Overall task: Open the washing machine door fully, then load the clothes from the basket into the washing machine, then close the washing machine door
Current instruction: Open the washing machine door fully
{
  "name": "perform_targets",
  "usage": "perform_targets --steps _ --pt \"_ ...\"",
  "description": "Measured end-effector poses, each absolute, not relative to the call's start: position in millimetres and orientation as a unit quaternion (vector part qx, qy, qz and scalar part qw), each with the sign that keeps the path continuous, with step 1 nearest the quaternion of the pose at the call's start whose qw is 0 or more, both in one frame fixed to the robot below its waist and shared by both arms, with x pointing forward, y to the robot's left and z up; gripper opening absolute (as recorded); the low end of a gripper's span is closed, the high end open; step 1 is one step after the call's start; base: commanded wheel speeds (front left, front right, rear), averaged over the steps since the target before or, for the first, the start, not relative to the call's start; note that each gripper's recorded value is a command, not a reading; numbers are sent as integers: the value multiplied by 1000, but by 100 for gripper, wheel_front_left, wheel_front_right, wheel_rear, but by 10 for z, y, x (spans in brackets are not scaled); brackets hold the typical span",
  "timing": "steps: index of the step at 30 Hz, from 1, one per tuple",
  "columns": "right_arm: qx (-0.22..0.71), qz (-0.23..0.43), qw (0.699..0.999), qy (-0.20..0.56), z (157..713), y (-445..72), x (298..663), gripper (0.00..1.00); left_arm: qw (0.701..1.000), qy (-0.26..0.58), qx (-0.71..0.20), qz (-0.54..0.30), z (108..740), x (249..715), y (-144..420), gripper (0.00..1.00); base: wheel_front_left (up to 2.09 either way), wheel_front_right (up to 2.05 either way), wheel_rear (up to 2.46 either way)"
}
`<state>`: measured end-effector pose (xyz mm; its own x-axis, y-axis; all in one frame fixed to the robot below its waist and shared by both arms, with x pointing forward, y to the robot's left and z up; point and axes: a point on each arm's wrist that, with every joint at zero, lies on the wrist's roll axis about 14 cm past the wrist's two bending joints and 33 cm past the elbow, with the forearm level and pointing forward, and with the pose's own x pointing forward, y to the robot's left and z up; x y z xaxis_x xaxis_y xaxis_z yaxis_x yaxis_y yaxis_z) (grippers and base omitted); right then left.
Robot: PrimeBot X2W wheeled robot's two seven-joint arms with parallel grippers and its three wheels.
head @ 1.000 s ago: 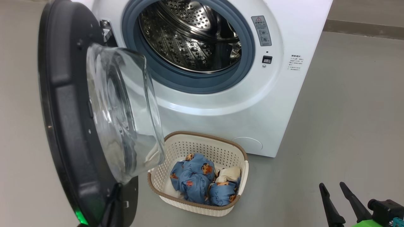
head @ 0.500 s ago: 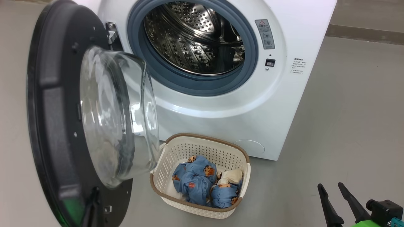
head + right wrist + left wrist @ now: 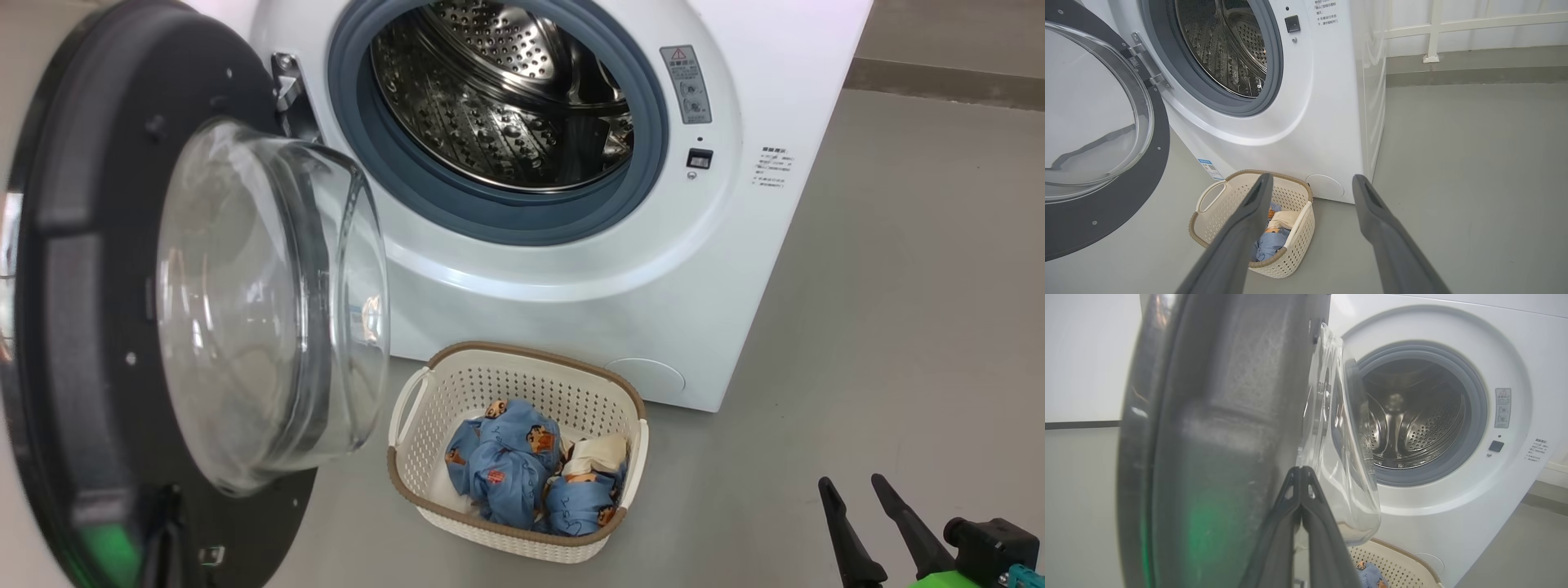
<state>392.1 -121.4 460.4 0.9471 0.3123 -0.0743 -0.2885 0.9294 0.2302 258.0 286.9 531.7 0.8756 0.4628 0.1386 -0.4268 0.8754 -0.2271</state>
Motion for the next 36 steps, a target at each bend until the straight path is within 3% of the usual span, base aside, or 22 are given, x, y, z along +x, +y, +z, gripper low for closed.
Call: perform_targets --steps 36 --pt "108 159 979 59 4576 -1172 3931 100 942 -85 -58 318 5239 2429 3575 0 0 0 0"
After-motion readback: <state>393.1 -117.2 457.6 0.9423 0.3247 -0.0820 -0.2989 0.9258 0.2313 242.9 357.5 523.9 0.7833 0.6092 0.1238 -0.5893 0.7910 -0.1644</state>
